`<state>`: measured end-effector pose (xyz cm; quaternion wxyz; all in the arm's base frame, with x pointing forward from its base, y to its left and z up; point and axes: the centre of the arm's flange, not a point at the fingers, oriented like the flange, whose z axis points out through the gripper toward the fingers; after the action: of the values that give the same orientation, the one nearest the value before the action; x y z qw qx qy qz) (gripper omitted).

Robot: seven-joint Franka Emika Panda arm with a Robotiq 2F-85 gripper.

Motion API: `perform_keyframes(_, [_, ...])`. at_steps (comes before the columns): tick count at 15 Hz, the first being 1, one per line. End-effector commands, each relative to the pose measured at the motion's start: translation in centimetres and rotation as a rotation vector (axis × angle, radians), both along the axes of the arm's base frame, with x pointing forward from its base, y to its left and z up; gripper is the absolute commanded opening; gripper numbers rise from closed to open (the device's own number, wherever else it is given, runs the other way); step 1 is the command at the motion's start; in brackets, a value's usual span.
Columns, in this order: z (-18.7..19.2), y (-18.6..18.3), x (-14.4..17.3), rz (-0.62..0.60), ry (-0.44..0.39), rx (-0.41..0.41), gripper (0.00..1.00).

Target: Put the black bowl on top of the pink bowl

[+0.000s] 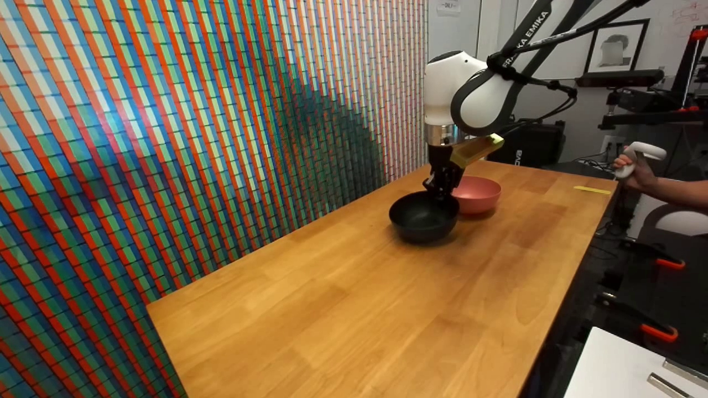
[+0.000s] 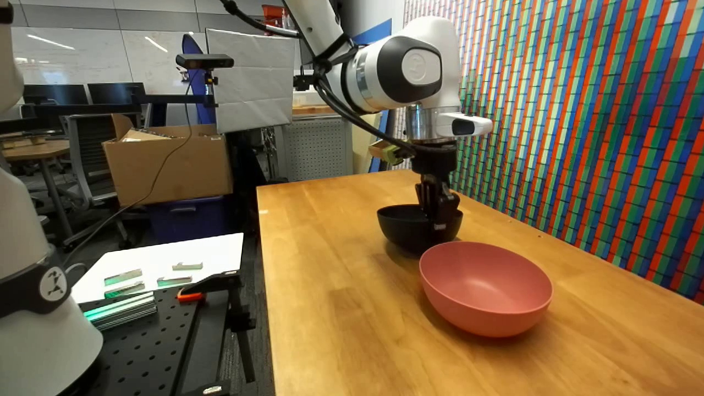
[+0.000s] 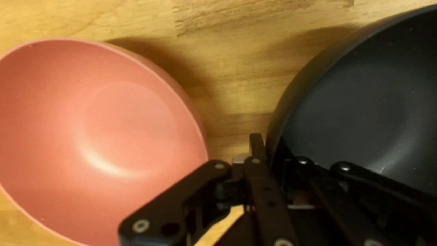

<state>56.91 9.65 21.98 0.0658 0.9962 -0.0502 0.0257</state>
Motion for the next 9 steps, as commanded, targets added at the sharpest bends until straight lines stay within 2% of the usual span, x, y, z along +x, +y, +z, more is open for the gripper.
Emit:
perform_keyframes(1, [4.0, -2.1, 1.8, -0.047, -0.022, 0.004, 0.04])
perform_keyframes(2, [5.1, -2.8, 2.2, -0.062, -0.038, 0.004, 0.01])
perform_keyframes(6, [9.2, -6.3, 2.9, -0.125, -0.081, 0.004, 0.03])
perform_keyframes(9, [10.9, -9.4, 1.9, -0.170, -0.087, -0.008, 0.03])
